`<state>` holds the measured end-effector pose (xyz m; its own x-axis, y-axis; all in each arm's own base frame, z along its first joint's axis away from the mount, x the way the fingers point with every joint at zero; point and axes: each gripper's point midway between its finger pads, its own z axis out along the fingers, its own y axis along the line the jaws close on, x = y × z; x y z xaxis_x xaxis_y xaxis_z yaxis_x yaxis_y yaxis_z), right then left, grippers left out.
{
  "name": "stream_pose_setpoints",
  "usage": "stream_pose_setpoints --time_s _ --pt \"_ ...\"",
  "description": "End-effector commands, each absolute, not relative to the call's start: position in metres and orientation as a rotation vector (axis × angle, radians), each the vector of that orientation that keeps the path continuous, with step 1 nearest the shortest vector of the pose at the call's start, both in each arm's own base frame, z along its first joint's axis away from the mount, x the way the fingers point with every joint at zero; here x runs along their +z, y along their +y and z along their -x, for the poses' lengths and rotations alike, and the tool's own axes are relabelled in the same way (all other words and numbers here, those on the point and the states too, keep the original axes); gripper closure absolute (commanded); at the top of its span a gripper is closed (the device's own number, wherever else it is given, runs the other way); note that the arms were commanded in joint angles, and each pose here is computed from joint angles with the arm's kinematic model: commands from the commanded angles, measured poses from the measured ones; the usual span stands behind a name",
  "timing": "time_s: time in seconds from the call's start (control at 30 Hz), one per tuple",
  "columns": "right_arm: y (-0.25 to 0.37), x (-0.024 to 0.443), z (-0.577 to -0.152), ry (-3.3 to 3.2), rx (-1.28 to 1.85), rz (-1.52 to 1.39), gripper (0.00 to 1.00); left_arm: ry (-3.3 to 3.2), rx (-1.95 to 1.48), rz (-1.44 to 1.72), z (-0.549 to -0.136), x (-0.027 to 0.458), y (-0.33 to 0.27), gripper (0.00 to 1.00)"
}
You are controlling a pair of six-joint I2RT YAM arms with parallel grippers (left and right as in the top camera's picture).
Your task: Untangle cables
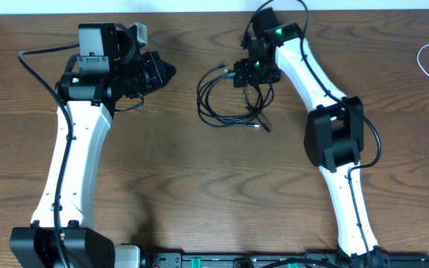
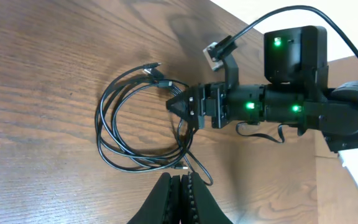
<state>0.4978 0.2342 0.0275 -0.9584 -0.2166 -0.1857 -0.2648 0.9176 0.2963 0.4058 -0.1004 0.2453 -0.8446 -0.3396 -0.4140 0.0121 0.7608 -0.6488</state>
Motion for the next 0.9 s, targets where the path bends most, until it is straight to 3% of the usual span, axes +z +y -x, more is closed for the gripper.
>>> stream_pose_setpoints --time_s 0.0,0.87 --pt "0.235 0.022 -0.497 2.943 0.487 0.333 0.24 2.435 -0.904 0.226 -0.404 0.245 -0.102 0.92" --pt "0.245 0.02 -0.511 2.881 0.511 0.288 0.27 2.478 -0.811 0.217 -0.407 0.228 -0.112 0.92"
